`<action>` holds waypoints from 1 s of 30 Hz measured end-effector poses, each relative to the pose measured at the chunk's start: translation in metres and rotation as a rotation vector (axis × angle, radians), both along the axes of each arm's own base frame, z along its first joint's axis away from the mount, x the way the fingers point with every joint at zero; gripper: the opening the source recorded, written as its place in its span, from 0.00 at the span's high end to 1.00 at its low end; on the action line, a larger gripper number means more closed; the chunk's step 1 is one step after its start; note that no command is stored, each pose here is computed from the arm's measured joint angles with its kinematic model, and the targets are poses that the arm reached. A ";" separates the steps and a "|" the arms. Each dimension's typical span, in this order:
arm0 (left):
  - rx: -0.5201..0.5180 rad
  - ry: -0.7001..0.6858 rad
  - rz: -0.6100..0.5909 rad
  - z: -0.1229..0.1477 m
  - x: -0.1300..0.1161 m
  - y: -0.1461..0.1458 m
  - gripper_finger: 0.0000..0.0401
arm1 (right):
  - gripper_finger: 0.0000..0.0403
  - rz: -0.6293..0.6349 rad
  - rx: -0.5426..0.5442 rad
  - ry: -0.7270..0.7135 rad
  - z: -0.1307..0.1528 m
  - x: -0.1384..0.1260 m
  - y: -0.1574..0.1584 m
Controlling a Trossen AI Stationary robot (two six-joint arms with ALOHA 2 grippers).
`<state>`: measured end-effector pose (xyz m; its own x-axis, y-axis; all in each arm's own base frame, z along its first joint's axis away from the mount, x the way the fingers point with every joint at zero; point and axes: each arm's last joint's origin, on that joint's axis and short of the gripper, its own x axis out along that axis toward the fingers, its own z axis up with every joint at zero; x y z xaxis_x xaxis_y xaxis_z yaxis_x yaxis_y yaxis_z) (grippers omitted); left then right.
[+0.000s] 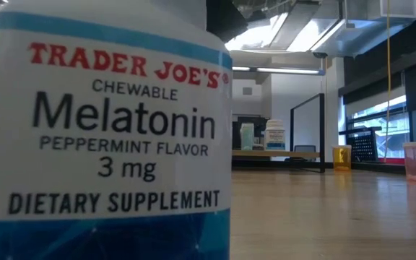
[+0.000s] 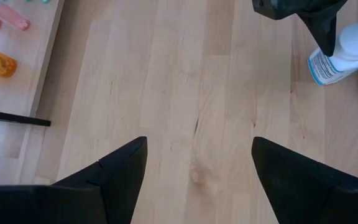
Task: Pick and place medicine bottles onto shelf by color
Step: Put the white pill bottle on the shelf aligned with the white bottles
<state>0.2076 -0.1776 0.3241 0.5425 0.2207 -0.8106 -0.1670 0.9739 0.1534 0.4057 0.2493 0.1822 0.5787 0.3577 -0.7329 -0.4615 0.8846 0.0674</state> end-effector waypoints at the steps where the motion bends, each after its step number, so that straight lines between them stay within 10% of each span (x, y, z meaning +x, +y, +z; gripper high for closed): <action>1: 0.000 0.000 0.000 0.000 0.000 0.000 0.29 | 0.38 -0.001 -0.001 0.002 0.000 0.000 0.000; 30: -0.063 0.051 -0.051 -0.001 -0.005 -0.008 0.29 | 0.55 -0.006 -0.001 0.004 -0.001 0.001 -0.002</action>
<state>0.2021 -0.1852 0.3231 0.5095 0.1420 -0.8487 -0.1109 0.9889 0.0988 0.4068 0.2473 0.1816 0.5781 0.3533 -0.7355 -0.4558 0.8875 0.0681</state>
